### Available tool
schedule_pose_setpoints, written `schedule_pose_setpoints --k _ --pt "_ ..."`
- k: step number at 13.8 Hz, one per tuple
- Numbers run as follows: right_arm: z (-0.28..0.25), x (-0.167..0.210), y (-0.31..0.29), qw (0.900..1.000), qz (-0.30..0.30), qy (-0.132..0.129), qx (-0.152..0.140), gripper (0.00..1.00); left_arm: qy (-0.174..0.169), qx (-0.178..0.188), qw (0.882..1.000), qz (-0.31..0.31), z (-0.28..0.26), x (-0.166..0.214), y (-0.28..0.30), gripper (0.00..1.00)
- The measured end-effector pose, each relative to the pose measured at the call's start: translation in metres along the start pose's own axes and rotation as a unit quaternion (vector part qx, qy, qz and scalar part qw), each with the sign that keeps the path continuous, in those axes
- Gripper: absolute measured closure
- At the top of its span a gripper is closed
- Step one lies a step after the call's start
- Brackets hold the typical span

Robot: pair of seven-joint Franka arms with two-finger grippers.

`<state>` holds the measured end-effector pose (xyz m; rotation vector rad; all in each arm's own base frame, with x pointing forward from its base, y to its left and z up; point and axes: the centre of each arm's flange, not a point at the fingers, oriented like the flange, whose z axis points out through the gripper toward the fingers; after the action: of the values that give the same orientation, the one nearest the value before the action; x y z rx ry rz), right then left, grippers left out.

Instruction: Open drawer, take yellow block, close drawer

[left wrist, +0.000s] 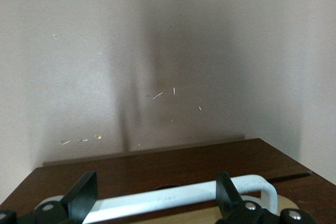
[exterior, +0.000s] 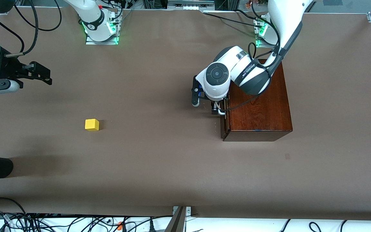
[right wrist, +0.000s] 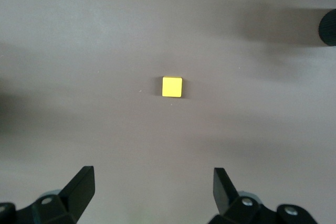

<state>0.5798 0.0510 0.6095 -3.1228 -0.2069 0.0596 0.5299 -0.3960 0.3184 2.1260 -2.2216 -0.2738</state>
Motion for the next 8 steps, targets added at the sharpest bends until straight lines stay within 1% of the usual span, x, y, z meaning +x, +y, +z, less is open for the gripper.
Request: schedule_pose_setpoints --k 2,3,4,5,7,8 --pt "0.0 0.0 0.0 1.0 0.0 0.001 0.0 0.0 0.012 0.007 0.999 -0.03 -0.019 0.001 0.005 0.0" --pt "0.0 0.0 0.0 1.0 0.0 0.001 0.0 0.0 0.022 0.0 0.998 -0.054 -0.032 0.002 0.011 0.0" --pt "0.0 0.0 0.0 1.0 0.0 0.001 0.0 0.0 0.027 -0.008 0.996 -0.081 -0.047 0.001 0.02 0.0" --pt "0.0 0.0 0.0 1.0 0.0 0.002 0.0 0.0 0.024 -0.008 0.993 -0.112 -0.065 -0.003 0.027 0.0" --pt "0.0 0.0 0.0 1.0 0.0 0.002 0.0 0.0 0.018 0.006 0.983 -0.181 -0.107 -0.027 0.035 0.0" --pt "0.0 0.0 0.0 1.0 0.0 0.002 0.0 0.0 0.018 0.014 0.977 -0.214 -0.131 -0.049 0.035 0.0"
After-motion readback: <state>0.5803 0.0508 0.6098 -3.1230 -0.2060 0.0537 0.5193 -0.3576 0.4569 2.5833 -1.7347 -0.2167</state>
